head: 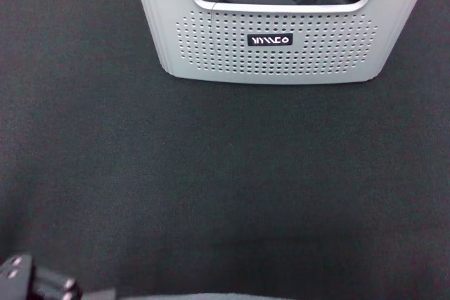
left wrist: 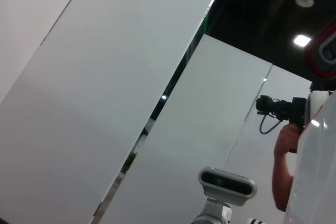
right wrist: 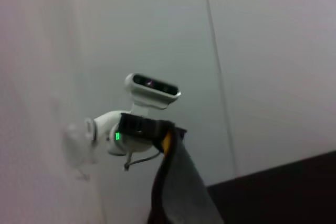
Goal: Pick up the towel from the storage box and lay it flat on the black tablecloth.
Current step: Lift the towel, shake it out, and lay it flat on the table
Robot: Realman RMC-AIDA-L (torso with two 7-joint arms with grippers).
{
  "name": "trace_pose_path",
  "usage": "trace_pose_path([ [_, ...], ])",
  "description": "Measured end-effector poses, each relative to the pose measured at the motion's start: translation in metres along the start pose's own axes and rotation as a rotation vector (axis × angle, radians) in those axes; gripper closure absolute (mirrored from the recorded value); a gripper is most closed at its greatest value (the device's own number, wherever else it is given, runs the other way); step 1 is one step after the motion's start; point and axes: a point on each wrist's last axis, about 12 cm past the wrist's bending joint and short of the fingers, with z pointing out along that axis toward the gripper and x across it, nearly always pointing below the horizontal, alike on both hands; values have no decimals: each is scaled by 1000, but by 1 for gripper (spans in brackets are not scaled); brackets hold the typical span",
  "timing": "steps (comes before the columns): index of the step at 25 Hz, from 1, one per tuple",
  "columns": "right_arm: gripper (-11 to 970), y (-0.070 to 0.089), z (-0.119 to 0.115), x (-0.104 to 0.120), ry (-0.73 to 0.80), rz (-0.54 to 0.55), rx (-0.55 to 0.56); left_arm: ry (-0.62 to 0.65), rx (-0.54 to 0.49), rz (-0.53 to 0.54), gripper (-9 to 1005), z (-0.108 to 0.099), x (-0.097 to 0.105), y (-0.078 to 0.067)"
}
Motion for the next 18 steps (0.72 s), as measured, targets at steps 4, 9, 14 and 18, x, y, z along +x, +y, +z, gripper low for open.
trace_pose_path([
  [4,947,-13,-13,16,-31,66,74,1,-2,-71,967,1,2,39],
  [9,947,-41,-16,37,-53,130,108,4,-4,-220,967,4,8,99],
  [14,947,-77,-9,56,-51,202,118,62,41,-250,967,25,5,133],
  [18,947,-95,-4,66,-62,215,127,112,45,-231,966,39,4,143],
])
